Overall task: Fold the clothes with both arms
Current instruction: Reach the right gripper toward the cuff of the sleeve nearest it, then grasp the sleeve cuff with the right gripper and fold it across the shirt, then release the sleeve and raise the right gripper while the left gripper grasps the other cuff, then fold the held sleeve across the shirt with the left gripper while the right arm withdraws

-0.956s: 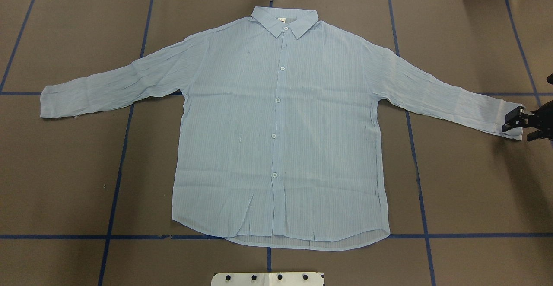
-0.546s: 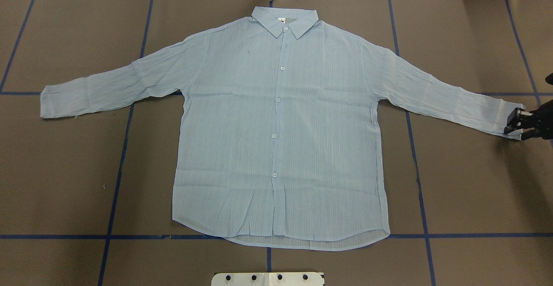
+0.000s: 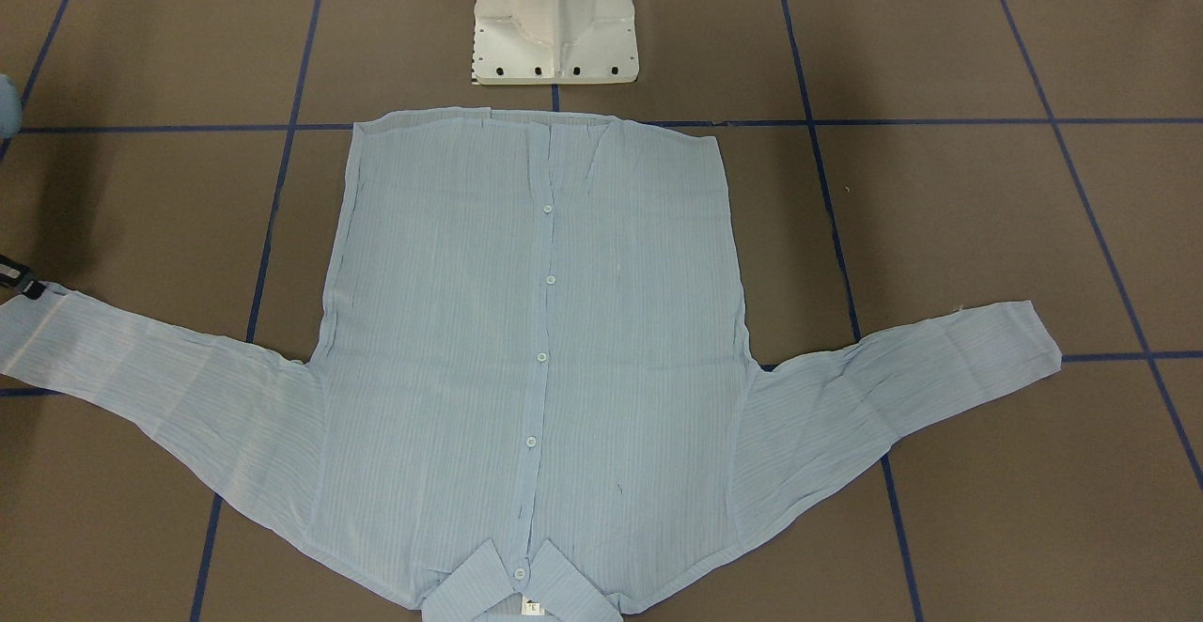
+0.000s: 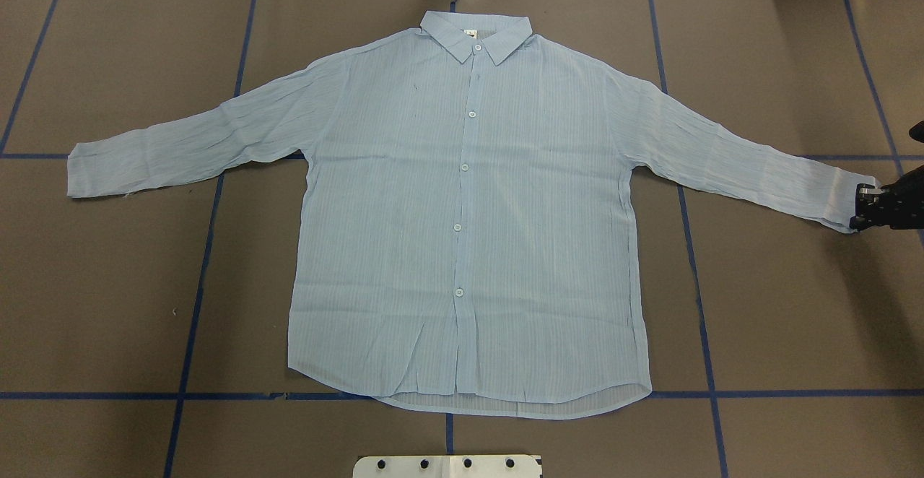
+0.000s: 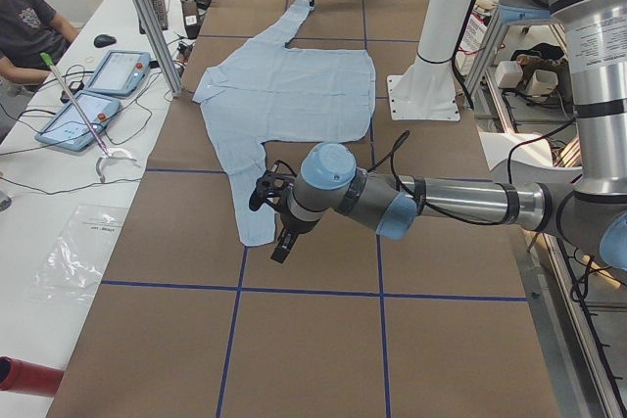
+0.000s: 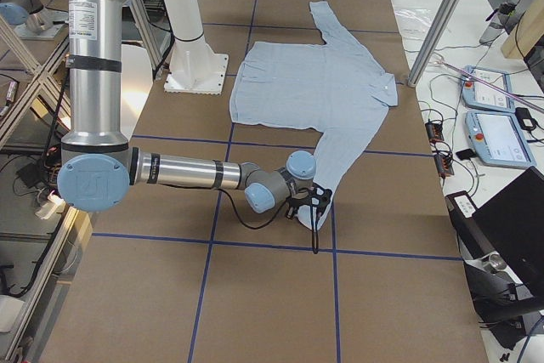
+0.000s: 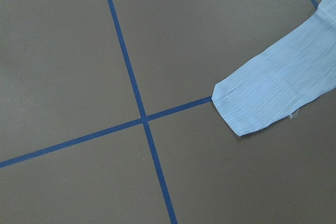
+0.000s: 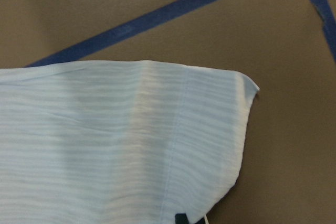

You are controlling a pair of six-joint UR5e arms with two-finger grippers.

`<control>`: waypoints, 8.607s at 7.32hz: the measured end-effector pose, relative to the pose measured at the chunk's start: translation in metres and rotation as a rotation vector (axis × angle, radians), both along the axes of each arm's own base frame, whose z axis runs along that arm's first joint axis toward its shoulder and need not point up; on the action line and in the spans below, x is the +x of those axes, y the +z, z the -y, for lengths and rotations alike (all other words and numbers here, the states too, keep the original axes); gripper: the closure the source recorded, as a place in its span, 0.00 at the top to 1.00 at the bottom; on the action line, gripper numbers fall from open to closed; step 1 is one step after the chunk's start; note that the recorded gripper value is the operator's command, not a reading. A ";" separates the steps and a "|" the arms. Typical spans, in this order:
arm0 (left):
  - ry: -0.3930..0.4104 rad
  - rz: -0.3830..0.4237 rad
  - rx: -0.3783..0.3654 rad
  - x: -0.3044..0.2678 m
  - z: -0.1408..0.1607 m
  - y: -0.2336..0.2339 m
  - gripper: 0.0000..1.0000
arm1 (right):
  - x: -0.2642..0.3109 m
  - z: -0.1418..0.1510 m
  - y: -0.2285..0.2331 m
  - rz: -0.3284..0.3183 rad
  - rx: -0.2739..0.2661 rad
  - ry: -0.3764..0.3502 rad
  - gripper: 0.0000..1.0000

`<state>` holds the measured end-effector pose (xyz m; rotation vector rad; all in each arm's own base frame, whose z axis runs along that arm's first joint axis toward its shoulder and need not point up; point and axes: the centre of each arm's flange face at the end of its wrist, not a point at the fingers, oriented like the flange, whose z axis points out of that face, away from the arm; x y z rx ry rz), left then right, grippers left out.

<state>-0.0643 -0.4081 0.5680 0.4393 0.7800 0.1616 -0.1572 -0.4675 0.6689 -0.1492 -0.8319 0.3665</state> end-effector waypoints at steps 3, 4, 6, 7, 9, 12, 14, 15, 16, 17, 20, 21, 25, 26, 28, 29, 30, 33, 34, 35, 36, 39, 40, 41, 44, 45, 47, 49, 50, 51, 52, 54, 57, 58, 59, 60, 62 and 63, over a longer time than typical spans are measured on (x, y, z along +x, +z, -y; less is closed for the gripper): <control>0.000 -0.001 0.003 0.000 0.000 -0.001 1.00 | -0.005 0.007 -0.063 0.067 0.058 0.020 0.00; 0.000 -0.001 0.006 0.000 0.001 -0.002 1.00 | -0.013 0.019 -0.091 0.087 0.078 0.028 0.00; 0.000 -0.001 0.012 0.000 0.002 -0.003 1.00 | -0.063 0.067 -0.174 0.115 0.061 0.039 0.00; 0.000 -0.002 0.015 0.000 0.003 -0.005 1.00 | -0.098 0.092 -0.226 0.121 0.041 0.034 0.00; 0.000 -0.002 0.019 0.000 0.005 -0.007 1.00 | -0.176 0.131 -0.327 0.128 -0.020 0.057 0.00; 0.000 -0.001 0.023 0.000 0.006 -0.008 1.00 | -0.311 0.167 -0.459 0.127 -0.044 0.162 0.00; 0.000 -0.001 0.031 0.000 0.006 -0.009 1.00 | -0.376 0.166 -0.521 0.157 -0.020 0.197 0.00; 0.000 -0.002 0.040 0.000 0.006 -0.011 1.00 | -0.395 0.162 -0.542 0.174 -0.014 0.212 0.00; 0.000 -0.002 0.044 0.000 0.006 -0.011 1.00 | -0.408 0.159 -0.552 0.202 -0.008 0.236 0.00; -0.001 -0.002 0.046 0.000 0.006 -0.011 1.00 | -0.420 0.157 -0.555 0.230 -0.008 0.261 0.00; 0.005 -0.005 0.036 0.005 0.009 -0.010 1.00 | -0.438 0.150 -0.554 0.245 -0.011 0.281 1.00; -0.005 -0.020 0.004 0.013 0.012 -0.010 1.00 | -0.445 0.144 -0.554 0.242 -0.005 0.283 1.00; 0.001 -0.077 -0.152 0.078 0.049 -0.001 0.99 | -0.445 0.127 -0.577 0.271 -0.017 0.302 1.00; 0.002 -0.093 -0.208 0.105 0.065 0.002 0.90 | -0.433 0.123 -0.573 0.262 -0.025 0.307 1.00; -0.022 -0.125 -0.328 0.156 0.103 0.007 0.86 | -0.383 0.122 -0.539 0.248 -0.046 0.323 1.00; -0.038 -0.141 -0.361 0.172 0.119 0.016 0.85 | -0.344 0.126 -0.508 0.248 -0.060 0.331 1.00; -0.044 -0.153 -0.370 0.184 0.126 0.029 0.81 | -0.301 0.127 -0.473 0.247 -0.062 0.321 1.00; -0.028 -0.160 -0.412 0.223 0.136 0.052 0.81 | -0.212 0.129 -0.394 0.215 -0.027 0.275 1.00; -0.016 -0.155 -0.423 0.233 0.136 0.056 0.81 | -0.202 0.128 -0.381 0.207 -0.018 0.259 1.00; -0.006 -0.151 -0.436 0.244 0.138 0.058 0.75 | -0.197 0.127 -0.373 0.202 -0.013 0.252 1.00; -0.003 -0.150 -0.450 0.254 0.140 0.059 0.67 | -0.194 0.128 -0.369 0.198 -0.011 0.251 1.00; -0.005 -0.144 -0.475 0.261 0.140 0.069 0.66 | -0.190 0.128 -0.365 0.190 -0.004 0.258 1.00; -0.006 -0.141 -0.482 0.261 0.140 0.073 0.66 | -0.189 0.128 -0.364 0.189 -0.004 0.260 1.00; -0.007 -0.138 -0.489 0.261 0.139 0.077 0.66 | -0.188 0.128 -0.364 0.189 -0.003 0.261 1.00; -0.006 -0.134 -0.502 0.263 0.134 0.082 0.61 | -0.186 0.128 -0.367 0.192 0.001 0.263 1.00; -0.007 -0.135 -0.509 0.266 0.133 0.081 0.49 | -0.185 0.127 -0.368 0.194 0.003 0.264 1.00; -0.009 -0.135 -0.519 0.270 0.130 0.081 0.16 | -0.182 0.127 -0.370 0.198 0.007 0.267 1.00; -0.015 -0.144 -0.517 0.268 0.125 0.084 0.00 | -0.178 0.124 -0.372 0.202 0.009 0.269 1.00; -0.023 -0.154 -0.514 0.266 0.122 0.084 0.00 | -0.177 0.123 -0.373 0.203 0.009 0.269 1.00; -0.027 -0.164 -0.506 0.266 0.122 0.080 0.00 | -0.176 0.123 -0.372 0.203 0.008 0.269 1.00; -0.033 -0.184 -0.493 0.266 0.122 0.064 0.00 | -0.176 0.123 -0.372 0.202 0.007 0.269 1.00; -0.094 -0.277 -0.504 0.279 0.139 -0.009 0.00 | -0.168 0.125 -0.362 0.194 0.001 0.275 1.00; -0.134 -0.439 -0.567 0.402 0.176 -0.190 0.00 | -0.120 0.130 -0.302 0.122 0.060 0.244 1.00; -0.160 -0.473 -0.583 0.451 0.179 -0.262 0.00 | -0.102 0.129 -0.275 0.089 0.073 0.232 1.00; -0.179 -0.496 -0.588 0.493 0.178 -0.336 0.00 | -0.088 0.127 -0.253 0.062 0.076 0.224 1.00; -0.199 -0.515 -0.596 0.535 0.178 -0.401 0.00 | -0.078 0.124 -0.235 0.041 0.072 0.222 1.00; -0.229 -0.542 -0.614 0.608 0.160 -0.483 0.15 | -0.070 0.120 -0.215 0.015 0.061 0.224 1.00; -0.228 -0.548 -0.620 0.632 0.142 -0.499 0.59 | -0.069 0.119 -0.211 0.010 0.061 0.225 1.00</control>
